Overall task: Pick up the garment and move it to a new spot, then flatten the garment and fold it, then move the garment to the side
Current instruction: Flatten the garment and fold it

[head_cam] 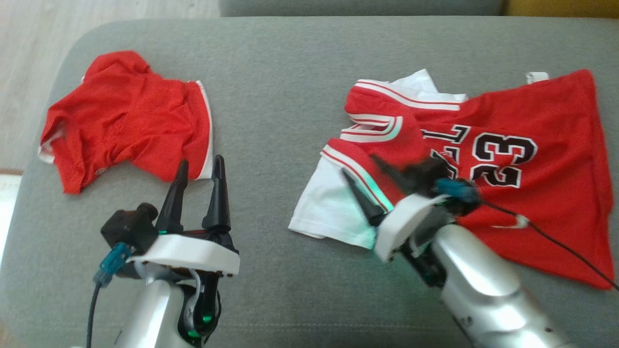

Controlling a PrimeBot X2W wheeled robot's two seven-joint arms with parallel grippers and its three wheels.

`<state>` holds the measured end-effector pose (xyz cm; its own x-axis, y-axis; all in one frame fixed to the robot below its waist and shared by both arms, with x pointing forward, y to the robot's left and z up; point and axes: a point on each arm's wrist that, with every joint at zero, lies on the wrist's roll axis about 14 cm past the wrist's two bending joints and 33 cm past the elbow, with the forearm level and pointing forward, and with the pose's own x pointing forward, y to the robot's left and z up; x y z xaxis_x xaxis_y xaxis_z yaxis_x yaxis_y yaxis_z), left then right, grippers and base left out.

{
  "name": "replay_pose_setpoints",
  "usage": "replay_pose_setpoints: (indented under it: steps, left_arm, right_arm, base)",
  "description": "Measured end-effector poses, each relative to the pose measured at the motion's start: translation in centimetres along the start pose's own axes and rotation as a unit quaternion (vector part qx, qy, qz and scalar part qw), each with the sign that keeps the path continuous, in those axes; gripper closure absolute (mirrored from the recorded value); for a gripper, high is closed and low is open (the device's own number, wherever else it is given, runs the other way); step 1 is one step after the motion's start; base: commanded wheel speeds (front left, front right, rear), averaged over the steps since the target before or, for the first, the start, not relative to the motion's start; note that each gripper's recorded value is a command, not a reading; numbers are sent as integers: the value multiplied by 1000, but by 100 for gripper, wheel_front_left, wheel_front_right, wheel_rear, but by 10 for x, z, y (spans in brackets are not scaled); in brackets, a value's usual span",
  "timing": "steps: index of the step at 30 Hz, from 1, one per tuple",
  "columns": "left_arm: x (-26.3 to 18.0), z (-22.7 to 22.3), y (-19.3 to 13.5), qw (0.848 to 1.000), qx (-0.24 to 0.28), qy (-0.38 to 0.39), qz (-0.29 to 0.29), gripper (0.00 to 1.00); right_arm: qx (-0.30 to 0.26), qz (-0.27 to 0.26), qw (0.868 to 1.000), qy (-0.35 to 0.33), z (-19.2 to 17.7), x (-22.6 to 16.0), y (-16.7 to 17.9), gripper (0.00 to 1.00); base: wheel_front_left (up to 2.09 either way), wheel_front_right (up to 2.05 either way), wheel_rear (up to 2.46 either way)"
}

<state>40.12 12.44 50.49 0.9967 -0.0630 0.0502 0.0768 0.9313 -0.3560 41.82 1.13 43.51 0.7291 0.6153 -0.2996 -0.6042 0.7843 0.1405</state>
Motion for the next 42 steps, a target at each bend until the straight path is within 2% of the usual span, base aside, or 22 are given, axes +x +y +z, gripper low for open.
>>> replay_pose_setpoints:
  steps: [3,7,12,15,18,26,34,42]
  left_arm:
    - [2,0,-6,1000,-2,0,-8,0]
    - [4,-3,-18,1000,-5,2,-26,0]
    - [5,-9,-32,999,-6,10,-47,0]
    - [7,-12,-41,998,-8,14,-62,0]
    - [7,-22,-49,997,-9,29,-74,0]
    - [-4,-62,-58,991,2,92,-97,0]
    - [-24,-119,-57,974,50,187,-116,0]
    - [-21,-143,-57,960,99,229,-131,0]
  right_arm:
    - [18,-52,998,-33,8,-14,-32,0]
    - [33,-136,988,-61,0,-54,-79,0]
    - [37,-238,965,-105,-3,-113,-123,0]
    - [34,-292,946,-136,3,-146,-140,0]
    - [25,-343,929,-138,-4,-179,-151,0]
    - [30,-367,919,-141,-5,-196,-153,0]
    - [40,-377,914,-144,-6,-204,-155,0]
    - [47,-390,909,-139,-12,-212,-159,0]
  base:
    - [0,0,0]
    - [0,0,0]
    - [0,0,0]
    - [0,0,0]
    - [0,0,0]
    - [0,0,0]
    - [0,0,0]
    - [0,0,0]
